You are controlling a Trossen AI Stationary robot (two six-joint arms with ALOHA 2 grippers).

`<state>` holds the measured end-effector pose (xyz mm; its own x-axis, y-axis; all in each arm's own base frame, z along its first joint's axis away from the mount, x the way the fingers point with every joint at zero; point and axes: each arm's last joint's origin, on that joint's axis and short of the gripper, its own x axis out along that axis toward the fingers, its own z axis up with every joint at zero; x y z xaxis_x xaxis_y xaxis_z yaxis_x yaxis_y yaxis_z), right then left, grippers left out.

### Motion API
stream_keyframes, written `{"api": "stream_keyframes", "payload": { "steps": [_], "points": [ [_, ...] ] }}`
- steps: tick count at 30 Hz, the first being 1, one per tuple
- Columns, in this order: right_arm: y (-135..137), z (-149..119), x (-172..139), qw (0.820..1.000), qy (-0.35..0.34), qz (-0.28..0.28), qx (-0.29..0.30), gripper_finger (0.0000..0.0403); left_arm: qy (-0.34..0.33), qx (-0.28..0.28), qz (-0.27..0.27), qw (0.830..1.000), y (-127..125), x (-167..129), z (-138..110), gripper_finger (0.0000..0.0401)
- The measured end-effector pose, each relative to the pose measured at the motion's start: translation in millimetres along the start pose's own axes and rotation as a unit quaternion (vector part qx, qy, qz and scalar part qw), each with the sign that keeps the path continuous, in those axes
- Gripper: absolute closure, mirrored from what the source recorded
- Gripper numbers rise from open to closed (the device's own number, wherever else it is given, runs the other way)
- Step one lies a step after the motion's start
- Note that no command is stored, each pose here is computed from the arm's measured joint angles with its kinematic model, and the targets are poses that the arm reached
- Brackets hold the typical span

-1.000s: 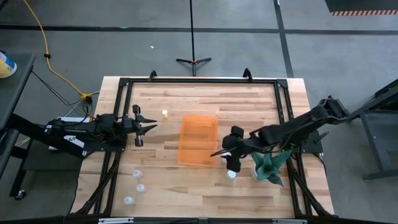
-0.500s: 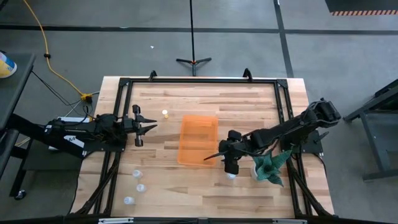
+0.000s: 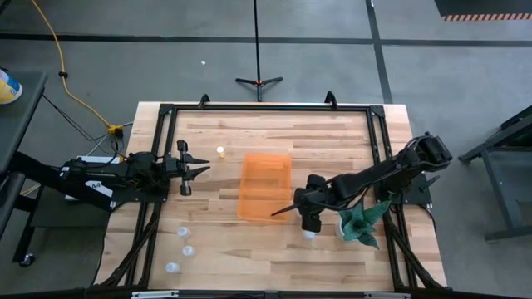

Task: Pick and place pill bottles into a basket
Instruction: Put the top white pill bottle into the orange bin

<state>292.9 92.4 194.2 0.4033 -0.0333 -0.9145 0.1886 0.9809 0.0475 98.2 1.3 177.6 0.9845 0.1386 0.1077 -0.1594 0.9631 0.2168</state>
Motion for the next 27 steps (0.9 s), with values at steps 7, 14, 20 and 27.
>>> {"api": "stream_keyframes", "payload": {
  "steps": [7, 14, 20, 27],
  "points": [
    [1.8, -1.2, 11.0, 1.000, 0.016, 0.000, -0.002, 0.0144, 0.000, 0.000, 0.000, 1.000, 0.0, 0.0, 0.0, 0.0290],
    [2.6, 0.4, 11.0, 1.000, 0.007, 0.003, 0.001, 0.0147, 0.000, 0.012, 0.000, 1.000, 0.0, 0.0, 0.0, 0.0290],
    [3.0, -0.1, 11.0, 1.000, 0.013, 0.011, 0.001, 0.0176, 0.002, 0.024, 0.006, 1.000, 0.4, 0.0, -0.1, 0.0290],
    [3.9, -0.5, 10.9, 0.999, 0.020, 0.025, 0.000, 0.0220, 0.004, 0.024, 0.015, 1.000, 0.9, 0.0, -0.2, 0.0290]
  ]
}}
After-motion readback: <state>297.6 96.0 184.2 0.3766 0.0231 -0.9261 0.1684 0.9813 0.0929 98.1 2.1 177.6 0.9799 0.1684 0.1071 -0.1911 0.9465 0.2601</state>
